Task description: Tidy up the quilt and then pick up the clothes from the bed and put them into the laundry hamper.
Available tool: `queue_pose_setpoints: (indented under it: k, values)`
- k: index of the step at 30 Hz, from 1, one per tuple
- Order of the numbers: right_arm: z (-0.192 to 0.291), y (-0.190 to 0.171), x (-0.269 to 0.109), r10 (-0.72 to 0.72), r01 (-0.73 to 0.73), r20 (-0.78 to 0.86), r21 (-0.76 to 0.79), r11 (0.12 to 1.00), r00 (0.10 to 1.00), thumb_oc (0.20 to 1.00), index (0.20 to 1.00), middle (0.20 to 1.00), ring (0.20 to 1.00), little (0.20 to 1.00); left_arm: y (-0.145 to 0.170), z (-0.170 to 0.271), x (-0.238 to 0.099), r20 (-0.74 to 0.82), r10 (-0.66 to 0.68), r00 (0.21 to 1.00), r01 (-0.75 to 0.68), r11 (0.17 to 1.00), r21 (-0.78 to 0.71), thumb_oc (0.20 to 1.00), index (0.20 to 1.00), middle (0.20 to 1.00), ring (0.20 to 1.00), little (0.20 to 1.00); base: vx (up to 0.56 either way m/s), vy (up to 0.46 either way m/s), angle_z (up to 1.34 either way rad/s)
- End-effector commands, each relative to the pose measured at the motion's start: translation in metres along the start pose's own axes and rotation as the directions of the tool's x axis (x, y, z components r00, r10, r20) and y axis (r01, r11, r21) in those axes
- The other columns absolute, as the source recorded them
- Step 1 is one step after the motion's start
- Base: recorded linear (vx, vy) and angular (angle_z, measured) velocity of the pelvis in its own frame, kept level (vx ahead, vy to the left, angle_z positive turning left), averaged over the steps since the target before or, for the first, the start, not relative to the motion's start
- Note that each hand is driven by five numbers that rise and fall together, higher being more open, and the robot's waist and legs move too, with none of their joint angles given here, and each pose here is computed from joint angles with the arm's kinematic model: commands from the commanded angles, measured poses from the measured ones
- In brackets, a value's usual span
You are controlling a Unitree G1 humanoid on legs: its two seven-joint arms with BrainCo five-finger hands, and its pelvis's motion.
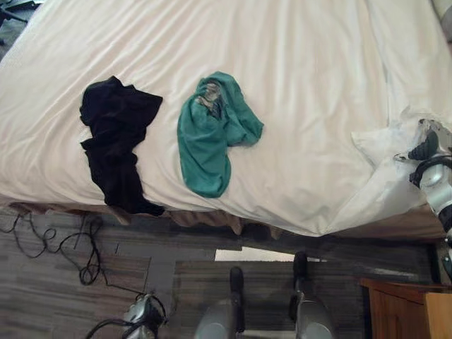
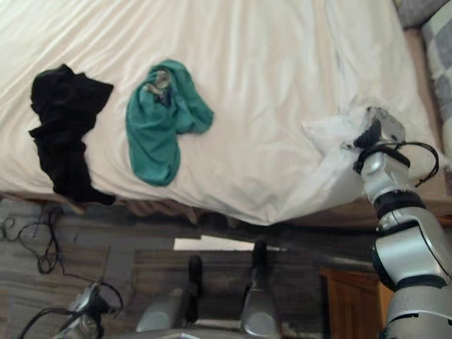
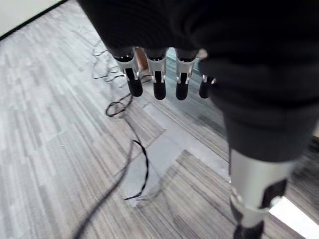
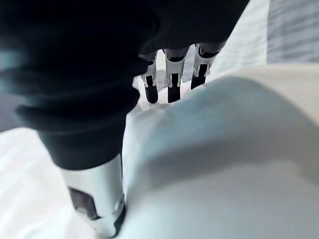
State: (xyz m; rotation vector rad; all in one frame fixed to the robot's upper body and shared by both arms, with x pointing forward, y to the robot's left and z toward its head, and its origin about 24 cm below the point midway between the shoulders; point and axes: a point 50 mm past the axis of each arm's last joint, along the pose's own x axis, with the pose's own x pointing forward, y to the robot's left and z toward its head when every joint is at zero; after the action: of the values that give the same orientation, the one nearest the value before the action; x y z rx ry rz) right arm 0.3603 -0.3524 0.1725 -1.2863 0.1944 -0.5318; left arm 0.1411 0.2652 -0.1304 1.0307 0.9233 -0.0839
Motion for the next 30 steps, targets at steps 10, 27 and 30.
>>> queue_pose_setpoints:
  k: [10,27,30]
  values:
    - [-0.052,0.027,-0.027,-0.013,0.06,-0.185,0.253,0.966,0.983,0.2,0.2,0.2,0.2,0.2,-0.002,0.026,0.006,0.033,0.0,0.999,-0.001,0.999,0.033,1.0,1.0,1.0,1.0,1.0,0.0,0.023,-0.07]
    - [-0.115,-0.001,-0.126,-0.378,0.427,-0.213,0.288,0.857,0.901,1.0,1.0,1.0,1.0,1.0,-0.02,0.005,-0.004,-0.036,-0.063,0.997,0.064,0.998,0.003,1.0,1.0,1.0,1.0,1.0,0.05,0.046,-0.18]
    - [-0.06,-0.024,-0.082,-0.441,0.434,-0.079,0.397,0.808,0.894,0.2,0.2,0.2,0.2,0.2,-0.012,0.019,0.001,0.006,-0.037,0.999,0.037,0.999,0.021,1.0,1.0,1.0,1.0,1.0,-0.11,-0.025,-0.14]
